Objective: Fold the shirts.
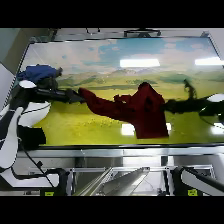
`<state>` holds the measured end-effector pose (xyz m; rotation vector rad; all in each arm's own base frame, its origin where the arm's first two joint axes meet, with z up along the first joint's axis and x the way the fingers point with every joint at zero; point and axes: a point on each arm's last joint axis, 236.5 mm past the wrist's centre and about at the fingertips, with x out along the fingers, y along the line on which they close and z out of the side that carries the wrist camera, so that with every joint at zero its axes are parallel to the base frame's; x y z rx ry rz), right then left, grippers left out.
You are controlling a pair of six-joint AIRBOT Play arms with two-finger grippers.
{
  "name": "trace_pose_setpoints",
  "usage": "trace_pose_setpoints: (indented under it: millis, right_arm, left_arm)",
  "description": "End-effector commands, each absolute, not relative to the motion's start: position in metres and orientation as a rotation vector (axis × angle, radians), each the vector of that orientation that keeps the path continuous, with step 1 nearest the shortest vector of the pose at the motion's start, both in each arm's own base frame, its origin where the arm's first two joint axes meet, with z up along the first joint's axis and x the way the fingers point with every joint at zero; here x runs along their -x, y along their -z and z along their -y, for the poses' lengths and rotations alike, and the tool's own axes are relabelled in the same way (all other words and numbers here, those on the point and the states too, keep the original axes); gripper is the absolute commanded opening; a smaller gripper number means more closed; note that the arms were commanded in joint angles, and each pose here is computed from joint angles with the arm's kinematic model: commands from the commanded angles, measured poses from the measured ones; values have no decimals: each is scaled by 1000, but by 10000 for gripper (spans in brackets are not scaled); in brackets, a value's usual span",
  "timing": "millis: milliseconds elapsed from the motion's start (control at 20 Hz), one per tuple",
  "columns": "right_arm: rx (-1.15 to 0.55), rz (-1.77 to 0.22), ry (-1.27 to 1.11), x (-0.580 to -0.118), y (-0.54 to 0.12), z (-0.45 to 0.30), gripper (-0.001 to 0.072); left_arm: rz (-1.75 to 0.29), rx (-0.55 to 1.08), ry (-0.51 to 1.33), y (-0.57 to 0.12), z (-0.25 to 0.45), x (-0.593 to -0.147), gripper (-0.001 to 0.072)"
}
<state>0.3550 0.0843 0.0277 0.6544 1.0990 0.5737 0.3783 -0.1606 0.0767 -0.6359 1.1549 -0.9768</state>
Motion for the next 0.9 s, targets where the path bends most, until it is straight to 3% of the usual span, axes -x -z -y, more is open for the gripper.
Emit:
trace_pose_setpoints:
  millis: [0, 150, 350, 550, 700, 850]
  right_arm:
    - [-545, -602, -765, -349, -246, -94, 22]
    - [-335, -176, -786, -294, -412, -99, 22]
    - [-122, 86, -692, -230, -506, -118, 22]
    - [-98, 113, -674, -222, -513, -121, 21]
    - [-139, 46, -687, -247, -497, -108, 22]
    - [-229, -87, -758, -289, -457, -100, 22]
  left_arm:
    - [-750, 830, 1316, -264, 158, -355, 25]
    - [-341, 832, 1481, -396, 139, -308, 25]
    - [-114, 711, 1482, -466, 137, -247, 25]
    - [-52, 585, 1379, -479, 140, -218, 25]
    - [-204, 483, 1127, -432, 133, -257, 25]
    - [-388, 523, 1028, -370, 134, -300, 26]
